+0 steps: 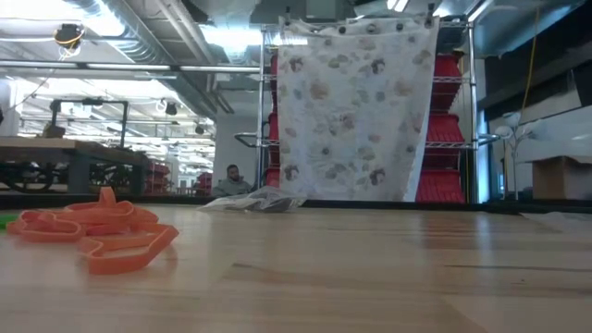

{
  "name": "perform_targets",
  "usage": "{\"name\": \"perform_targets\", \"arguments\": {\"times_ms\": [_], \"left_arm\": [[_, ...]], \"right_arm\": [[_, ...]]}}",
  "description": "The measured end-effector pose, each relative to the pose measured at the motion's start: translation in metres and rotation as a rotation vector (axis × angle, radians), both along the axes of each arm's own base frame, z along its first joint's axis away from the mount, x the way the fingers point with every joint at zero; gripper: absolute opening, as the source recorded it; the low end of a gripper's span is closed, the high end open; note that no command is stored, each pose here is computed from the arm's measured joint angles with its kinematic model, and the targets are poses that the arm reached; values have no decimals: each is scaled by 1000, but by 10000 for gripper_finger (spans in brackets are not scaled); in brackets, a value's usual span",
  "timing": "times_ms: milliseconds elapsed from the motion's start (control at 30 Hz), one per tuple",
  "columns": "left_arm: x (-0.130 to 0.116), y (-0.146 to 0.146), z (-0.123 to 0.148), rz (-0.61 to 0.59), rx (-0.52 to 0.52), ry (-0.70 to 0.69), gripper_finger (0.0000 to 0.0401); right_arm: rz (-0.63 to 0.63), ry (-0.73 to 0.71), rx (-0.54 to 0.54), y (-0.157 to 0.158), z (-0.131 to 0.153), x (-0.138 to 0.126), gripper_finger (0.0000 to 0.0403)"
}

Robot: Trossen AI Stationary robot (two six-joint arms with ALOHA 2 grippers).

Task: Sort rubber bands
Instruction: Open the transparent zip bag

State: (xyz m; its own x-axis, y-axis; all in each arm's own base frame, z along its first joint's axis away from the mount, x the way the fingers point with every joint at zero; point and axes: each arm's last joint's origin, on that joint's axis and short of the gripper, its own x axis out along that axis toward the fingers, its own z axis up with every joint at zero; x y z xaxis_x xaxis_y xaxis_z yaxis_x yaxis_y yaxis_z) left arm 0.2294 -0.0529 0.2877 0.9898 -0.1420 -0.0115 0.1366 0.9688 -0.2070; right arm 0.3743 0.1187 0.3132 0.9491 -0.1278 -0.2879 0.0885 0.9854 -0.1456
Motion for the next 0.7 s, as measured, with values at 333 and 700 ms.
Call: {"name": "perform_targets", "arguments": {"times_ms": [333,700], "left_arm": [[4,-1,-8,10,23,51,156],[4,0,-7,43,50,39,99]], "right_arm": [[8,-8,4,0,1,0,4],[-3,-15,37,-1,2,1,4]]}}
